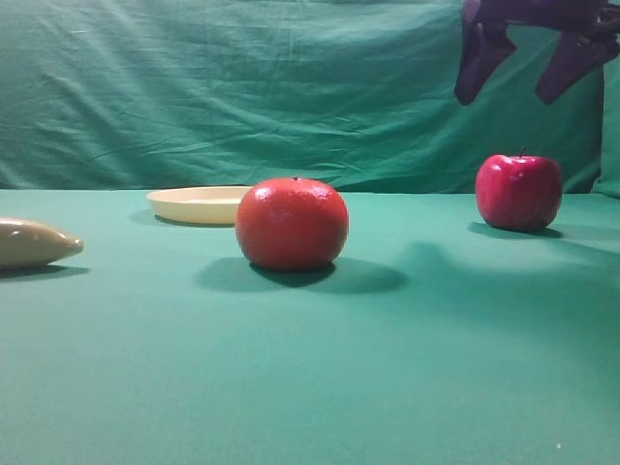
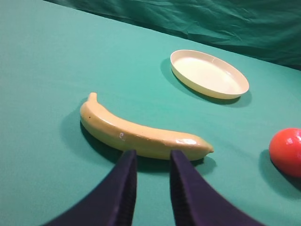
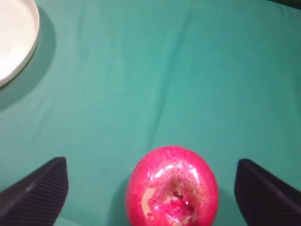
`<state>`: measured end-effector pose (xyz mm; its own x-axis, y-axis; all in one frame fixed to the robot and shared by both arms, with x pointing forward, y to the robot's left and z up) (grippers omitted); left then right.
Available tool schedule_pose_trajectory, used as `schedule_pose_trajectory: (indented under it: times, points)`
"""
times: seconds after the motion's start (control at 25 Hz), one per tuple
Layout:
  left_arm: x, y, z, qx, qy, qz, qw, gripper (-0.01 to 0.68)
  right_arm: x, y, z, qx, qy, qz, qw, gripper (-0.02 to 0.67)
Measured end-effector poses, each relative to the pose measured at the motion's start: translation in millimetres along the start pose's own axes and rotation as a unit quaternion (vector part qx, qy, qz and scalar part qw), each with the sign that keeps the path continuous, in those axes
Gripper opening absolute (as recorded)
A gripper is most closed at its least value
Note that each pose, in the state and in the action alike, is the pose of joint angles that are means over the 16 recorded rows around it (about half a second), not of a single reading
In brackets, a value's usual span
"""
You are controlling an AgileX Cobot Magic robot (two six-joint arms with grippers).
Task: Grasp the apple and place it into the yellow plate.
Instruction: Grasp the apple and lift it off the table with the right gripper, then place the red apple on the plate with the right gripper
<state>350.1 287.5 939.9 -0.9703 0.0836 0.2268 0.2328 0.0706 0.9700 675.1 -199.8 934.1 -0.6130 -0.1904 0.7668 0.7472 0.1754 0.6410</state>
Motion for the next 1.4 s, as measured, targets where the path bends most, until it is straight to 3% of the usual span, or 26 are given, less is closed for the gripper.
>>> schedule_pose_trajectory:
  times: [0.48, 0.76, 0.96, 1.16, 1.4]
  points:
    - [0, 0, 0.0, 0.0, 0.0, 0.0, 1.0, 0.157, -34, -22, -5, -0.024, -0.002, 0.034, 0.999, 0.55]
    - [0, 0, 0.0, 0.0, 0.0, 0.0, 1.0, 0.157, -24, 2, 13, -0.035, 0.018, 0.002, 0.999, 0.497]
    - [0, 0, 0.0, 0.0, 0.0, 0.0, 1.0, 0.157, -9, 35, 54, -0.012, 0.051, -0.056, 0.997, 0.494]
    - [0, 0, 0.0, 0.0, 0.0, 0.0, 1.0, 0.157, 4, 63, 117, 0.038, 0.092, -0.128, 0.987, 0.494]
    - [0, 0, 0.0, 0.0, 0.0, 0.0, 1.0, 0.157, 0, 70, 187, 0.101, 0.126, -0.189, 0.969, 0.494]
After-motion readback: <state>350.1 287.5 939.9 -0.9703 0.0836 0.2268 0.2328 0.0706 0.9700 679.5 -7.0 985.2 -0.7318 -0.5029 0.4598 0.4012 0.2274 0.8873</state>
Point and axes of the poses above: a point on each arm's last joint axis where the gripper is mounted, x pointing back along that axis away from the gripper, z along the wrist's bending axis when the last joint is at zero, y = z × x, the point moved 6 cm from there along -x, pointing out along that axis toward the gripper, and after that the axes turned 2 degrees about -x, right-handed, at the moved point
